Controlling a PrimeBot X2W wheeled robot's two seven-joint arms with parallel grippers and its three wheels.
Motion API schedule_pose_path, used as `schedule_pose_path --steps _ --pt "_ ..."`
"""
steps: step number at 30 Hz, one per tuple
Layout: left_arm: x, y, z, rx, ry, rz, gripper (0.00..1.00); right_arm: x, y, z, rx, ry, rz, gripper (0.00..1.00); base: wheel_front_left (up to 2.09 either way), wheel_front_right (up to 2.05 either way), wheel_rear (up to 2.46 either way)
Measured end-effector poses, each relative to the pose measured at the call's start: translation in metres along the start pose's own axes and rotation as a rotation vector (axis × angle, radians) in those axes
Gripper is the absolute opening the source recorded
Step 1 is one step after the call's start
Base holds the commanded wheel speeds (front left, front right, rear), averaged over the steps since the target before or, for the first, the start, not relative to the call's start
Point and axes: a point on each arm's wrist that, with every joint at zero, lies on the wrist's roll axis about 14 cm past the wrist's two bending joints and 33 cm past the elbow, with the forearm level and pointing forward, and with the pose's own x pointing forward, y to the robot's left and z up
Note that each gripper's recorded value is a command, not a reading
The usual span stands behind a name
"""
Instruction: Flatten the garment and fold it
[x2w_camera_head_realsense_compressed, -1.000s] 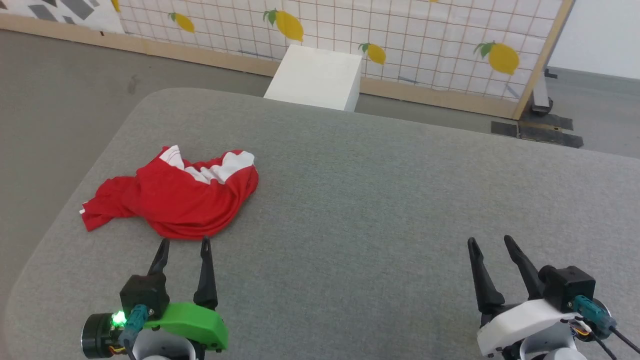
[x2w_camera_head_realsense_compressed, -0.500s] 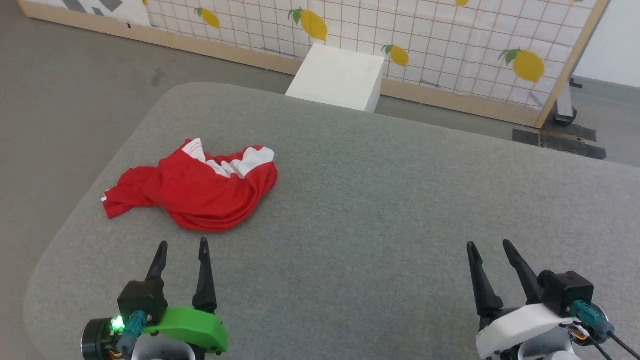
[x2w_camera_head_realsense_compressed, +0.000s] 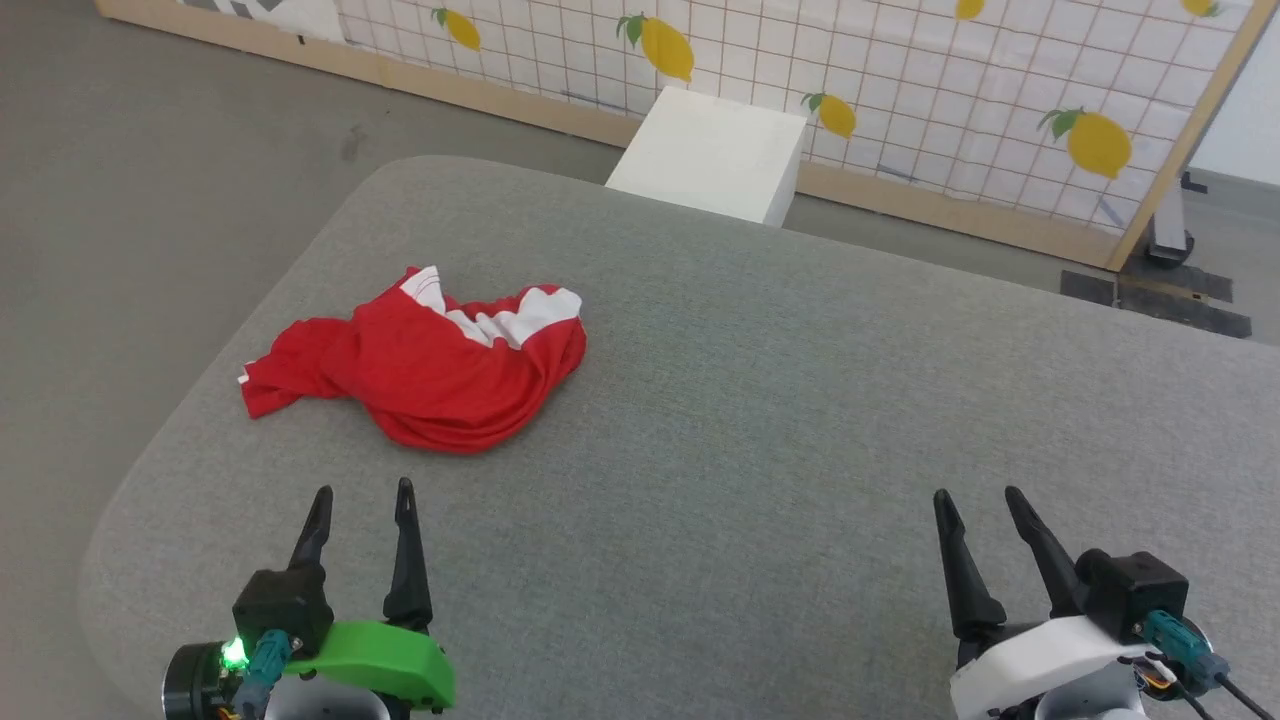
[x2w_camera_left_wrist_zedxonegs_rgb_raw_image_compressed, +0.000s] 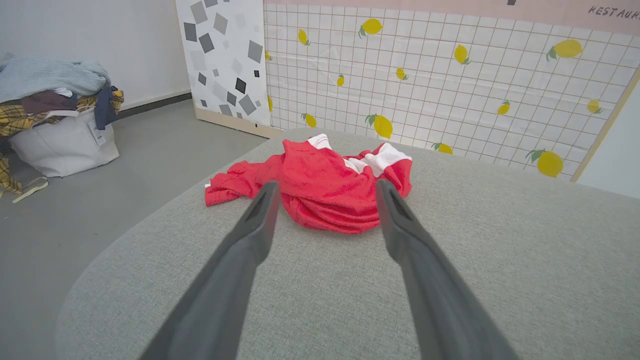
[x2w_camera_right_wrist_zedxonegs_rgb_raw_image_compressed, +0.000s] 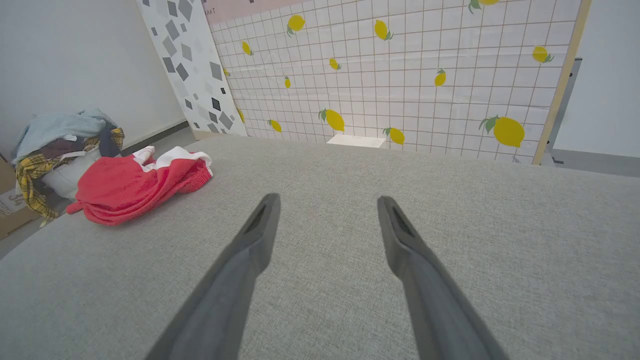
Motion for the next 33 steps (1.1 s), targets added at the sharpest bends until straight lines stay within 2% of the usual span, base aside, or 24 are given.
schedule_pose_path --steps 19,29,33 --pt "-0.016 0.021 -0.003 -0.023 -0.011 0.075 1.0 0.008 0.017 -0.011 0.027 0.01 0.049 1.0 0.0 0.0 0.0" --pt "-0.012 0.014 -0.009 -0.018 0.007 0.042 1.0 0.004 0.013 -0.011 0.007 0.012 0.04 1.0 0.0 0.0 0.0" --pt "0.008 0.005 -0.013 -0.012 0.033 -0.011 1.0 0.006 0.009 -0.008 -0.011 0.002 0.035 1.0 0.0 0.0 0.0"
